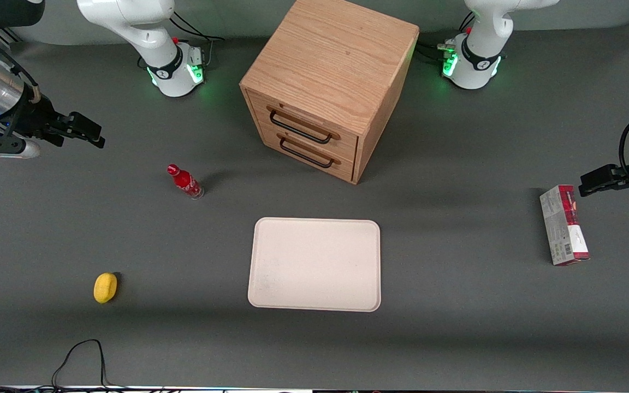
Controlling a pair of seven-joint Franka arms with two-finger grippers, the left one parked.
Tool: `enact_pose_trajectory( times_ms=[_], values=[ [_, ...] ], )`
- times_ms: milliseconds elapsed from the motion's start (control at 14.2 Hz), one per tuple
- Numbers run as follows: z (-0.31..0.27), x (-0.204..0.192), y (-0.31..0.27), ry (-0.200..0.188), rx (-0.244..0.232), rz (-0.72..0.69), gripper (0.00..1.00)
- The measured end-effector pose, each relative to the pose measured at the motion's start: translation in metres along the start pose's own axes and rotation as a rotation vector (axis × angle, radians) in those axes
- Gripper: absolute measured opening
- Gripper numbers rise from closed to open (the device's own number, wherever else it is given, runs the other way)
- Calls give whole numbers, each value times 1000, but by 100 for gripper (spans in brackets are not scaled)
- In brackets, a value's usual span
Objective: Open upper drawer
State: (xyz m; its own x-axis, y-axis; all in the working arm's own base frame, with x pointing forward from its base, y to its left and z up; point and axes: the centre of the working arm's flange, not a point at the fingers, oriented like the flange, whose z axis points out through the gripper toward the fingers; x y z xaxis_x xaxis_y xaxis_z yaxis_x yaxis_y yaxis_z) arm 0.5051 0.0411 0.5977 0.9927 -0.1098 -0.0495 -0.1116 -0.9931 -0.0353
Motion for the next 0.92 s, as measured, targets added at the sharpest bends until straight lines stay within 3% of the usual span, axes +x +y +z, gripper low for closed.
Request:
enact_pose_trajectory(
  times_ms=[494,706,918],
  values=[
    [-11,11,-10,26,5,-15,100],
    [-25,20,-64,42,7,-108,100],
    [-27,6,-145,49,17,-246,100]
  ],
)
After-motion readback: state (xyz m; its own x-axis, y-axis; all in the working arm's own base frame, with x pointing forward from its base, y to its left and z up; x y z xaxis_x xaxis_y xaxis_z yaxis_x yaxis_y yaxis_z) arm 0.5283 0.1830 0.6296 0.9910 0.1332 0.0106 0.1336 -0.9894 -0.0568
